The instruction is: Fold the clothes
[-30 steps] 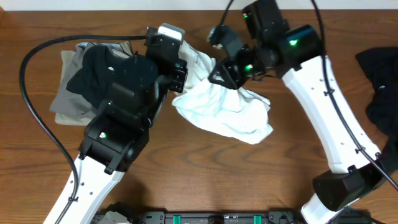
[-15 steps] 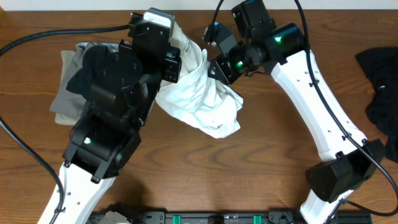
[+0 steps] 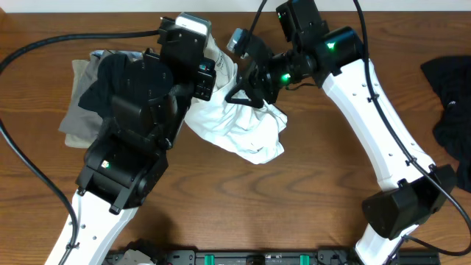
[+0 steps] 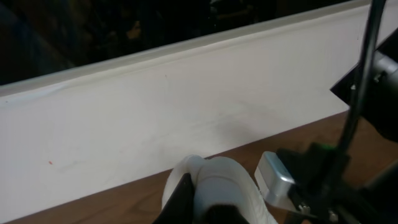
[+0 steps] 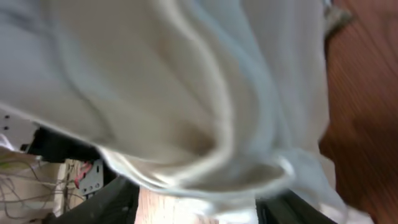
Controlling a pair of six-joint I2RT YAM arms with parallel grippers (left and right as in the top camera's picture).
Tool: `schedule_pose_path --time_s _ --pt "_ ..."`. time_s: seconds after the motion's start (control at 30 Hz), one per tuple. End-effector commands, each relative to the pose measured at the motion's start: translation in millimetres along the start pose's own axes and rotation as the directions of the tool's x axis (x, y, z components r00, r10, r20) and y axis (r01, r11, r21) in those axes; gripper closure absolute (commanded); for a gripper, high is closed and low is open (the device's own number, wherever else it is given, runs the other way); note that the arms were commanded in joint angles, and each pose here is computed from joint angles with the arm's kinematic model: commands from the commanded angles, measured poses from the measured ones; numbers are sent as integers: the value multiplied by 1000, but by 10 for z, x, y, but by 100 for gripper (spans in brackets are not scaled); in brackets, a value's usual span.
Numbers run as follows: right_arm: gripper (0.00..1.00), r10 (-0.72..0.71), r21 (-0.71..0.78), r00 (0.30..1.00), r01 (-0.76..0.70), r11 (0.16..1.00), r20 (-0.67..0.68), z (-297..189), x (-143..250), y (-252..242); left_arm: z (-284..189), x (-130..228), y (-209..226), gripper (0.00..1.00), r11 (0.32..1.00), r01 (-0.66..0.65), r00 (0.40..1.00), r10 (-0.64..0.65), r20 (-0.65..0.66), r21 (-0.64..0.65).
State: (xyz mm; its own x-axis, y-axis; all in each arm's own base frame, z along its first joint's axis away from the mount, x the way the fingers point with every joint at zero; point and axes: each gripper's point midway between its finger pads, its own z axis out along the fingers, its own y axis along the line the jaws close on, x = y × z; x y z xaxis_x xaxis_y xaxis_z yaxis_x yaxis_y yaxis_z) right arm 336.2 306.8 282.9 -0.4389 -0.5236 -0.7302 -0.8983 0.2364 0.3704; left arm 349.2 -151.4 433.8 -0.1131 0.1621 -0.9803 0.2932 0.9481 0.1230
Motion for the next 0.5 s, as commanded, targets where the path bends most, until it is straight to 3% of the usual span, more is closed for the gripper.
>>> schedule_pose_path --time_s 0.0,0.1,0.17,0.3,0.47 --pt "43 -93 -76 993 98 992 70 -30 -134 118 -73 -147 69 94 1000 -3 999 3 37 -25" --pt "50 -138 -134 982 155 979 130 -66 -223 219 -78 -152 62 94 1000 -2 999 3 39 -23" --pt "73 -144 -123 981 160 979 129 -64 -229 199 -81 -155 64 94 1000 -2 999 3 40 -23" --pt "99 -79 2 995 79 997 52 -72 -109 -64 -106 -174 79 94 1000 -6 999 7 46 -28" --pt "99 104 251 995 -101 963 0 -308 99 -628 -143 -200 90 94 999 -17 998 19 54 -30"
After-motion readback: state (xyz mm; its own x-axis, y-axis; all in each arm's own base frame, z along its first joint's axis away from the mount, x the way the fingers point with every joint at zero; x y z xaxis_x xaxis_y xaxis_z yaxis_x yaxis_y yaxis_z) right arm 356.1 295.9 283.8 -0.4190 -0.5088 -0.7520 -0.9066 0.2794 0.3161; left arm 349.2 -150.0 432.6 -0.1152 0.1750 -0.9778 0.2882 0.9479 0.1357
